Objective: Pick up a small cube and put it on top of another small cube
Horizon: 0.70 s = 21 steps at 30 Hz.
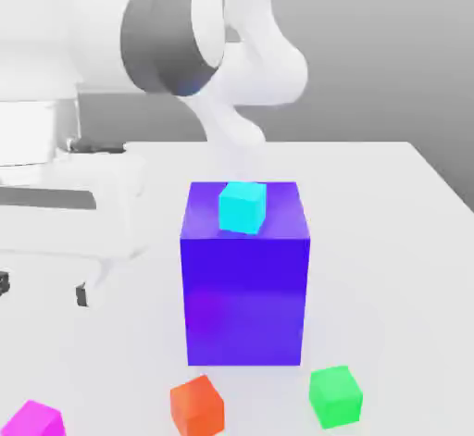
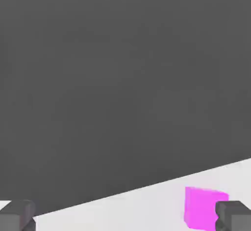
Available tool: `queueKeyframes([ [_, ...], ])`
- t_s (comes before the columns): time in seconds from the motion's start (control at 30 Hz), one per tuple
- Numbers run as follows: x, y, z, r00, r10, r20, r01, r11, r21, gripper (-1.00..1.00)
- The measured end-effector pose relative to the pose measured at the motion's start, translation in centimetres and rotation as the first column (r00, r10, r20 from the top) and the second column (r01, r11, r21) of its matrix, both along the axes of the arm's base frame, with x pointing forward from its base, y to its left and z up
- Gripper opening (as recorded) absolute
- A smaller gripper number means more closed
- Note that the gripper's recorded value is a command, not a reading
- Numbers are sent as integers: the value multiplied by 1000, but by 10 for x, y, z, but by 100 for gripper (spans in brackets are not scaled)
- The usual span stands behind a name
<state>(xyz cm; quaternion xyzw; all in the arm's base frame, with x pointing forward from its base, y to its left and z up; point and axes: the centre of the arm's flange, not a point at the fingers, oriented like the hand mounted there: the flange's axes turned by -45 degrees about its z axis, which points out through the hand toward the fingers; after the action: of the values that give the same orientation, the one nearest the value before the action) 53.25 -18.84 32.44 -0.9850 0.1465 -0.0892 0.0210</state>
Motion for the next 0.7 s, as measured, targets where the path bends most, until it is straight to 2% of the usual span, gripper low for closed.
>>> queueKeyframes([
  [0.23,-21,-49,-119,984,-71,-161,70,998,-12,0],
  [0.37,-25,-55,-182,980,-79,-180,77,997,-16,0],
  [0.4,-25,-55,-192,980,-79,-181,78,997,-16,-100],
  [0.6,-26,-55,-197,980,-80,-182,78,997,-15,-100],
  [0.7,-25,-55,-168,980,-79,-182,77,997,-16,-100],
])
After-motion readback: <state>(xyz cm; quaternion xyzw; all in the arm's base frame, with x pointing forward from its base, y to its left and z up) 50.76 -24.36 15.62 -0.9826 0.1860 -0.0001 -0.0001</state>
